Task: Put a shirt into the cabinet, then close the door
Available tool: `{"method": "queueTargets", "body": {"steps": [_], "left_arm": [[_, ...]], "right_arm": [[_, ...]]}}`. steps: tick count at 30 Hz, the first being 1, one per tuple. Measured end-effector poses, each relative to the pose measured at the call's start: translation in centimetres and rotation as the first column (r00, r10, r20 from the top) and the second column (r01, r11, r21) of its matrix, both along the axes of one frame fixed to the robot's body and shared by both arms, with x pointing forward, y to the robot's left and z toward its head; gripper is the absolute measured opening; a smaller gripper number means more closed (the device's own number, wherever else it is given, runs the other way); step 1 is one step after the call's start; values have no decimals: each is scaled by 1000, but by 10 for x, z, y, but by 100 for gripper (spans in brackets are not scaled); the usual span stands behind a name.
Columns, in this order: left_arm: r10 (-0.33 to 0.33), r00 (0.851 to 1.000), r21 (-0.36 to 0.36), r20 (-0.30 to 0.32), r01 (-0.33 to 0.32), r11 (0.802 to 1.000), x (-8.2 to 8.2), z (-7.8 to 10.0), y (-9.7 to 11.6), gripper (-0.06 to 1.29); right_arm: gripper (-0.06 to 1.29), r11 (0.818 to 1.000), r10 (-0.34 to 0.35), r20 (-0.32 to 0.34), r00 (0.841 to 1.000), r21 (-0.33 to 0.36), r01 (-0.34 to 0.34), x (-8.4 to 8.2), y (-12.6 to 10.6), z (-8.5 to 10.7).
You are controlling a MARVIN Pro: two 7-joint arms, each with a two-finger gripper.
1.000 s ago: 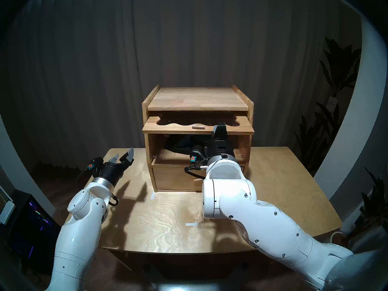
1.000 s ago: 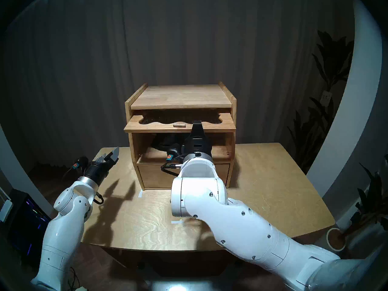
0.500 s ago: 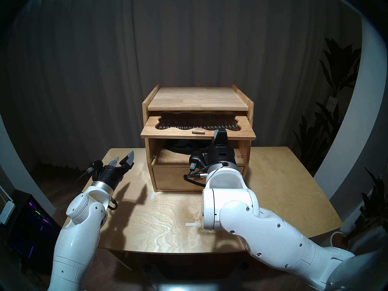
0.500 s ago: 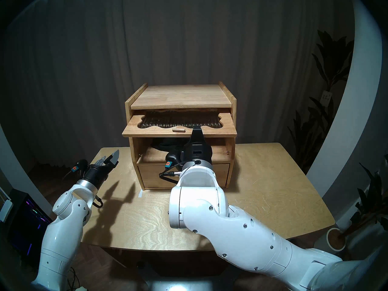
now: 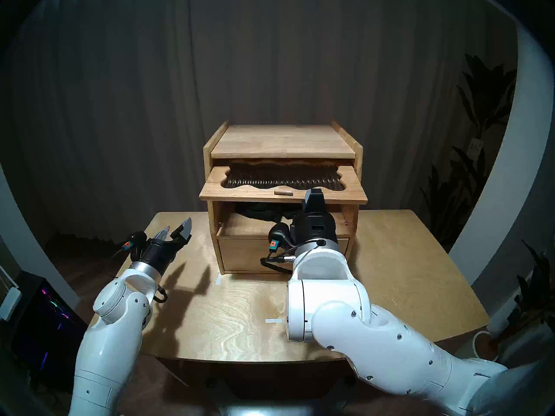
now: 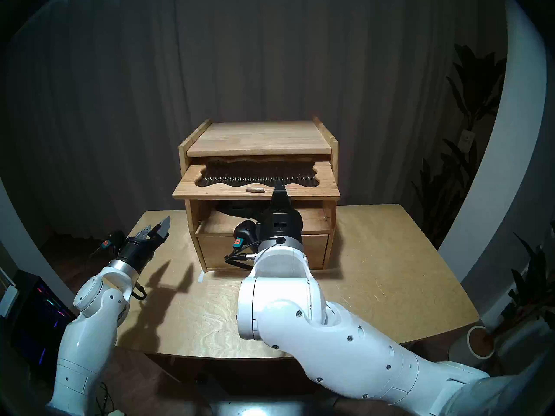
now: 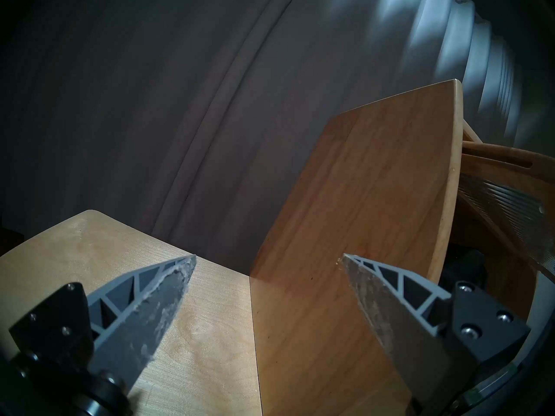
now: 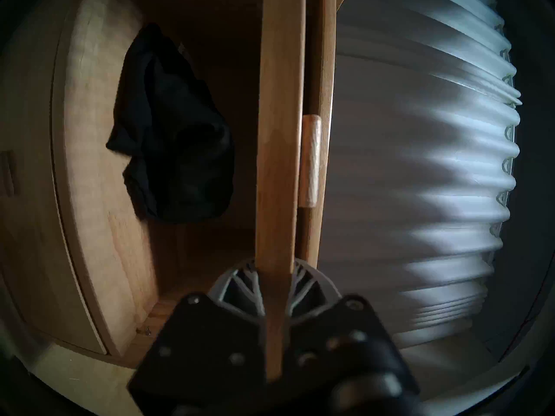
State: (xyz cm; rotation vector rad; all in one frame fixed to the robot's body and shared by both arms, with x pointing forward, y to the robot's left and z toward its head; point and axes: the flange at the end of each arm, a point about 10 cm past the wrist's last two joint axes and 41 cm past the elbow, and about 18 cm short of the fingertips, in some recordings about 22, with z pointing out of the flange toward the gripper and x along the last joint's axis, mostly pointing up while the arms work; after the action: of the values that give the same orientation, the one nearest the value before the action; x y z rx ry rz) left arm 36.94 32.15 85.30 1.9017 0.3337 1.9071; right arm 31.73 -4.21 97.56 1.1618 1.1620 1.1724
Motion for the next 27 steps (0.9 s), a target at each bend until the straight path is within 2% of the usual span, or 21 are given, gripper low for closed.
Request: {"method": "queueTargets", "body": {"steps": [14, 27], "left_arm": [[-16, 1000, 7, 2, 16, 1000, -9, -2, -3, 121], [-29, 1000, 15, 5, 29, 999, -22, -2, -9, 121]], "right_arm": [[4, 1000, 9, -5, 1000, -7, -9, -16, 4, -2], [-1, 1000, 14, -13, 1000, -27, -15, -30, -6, -4]]}}
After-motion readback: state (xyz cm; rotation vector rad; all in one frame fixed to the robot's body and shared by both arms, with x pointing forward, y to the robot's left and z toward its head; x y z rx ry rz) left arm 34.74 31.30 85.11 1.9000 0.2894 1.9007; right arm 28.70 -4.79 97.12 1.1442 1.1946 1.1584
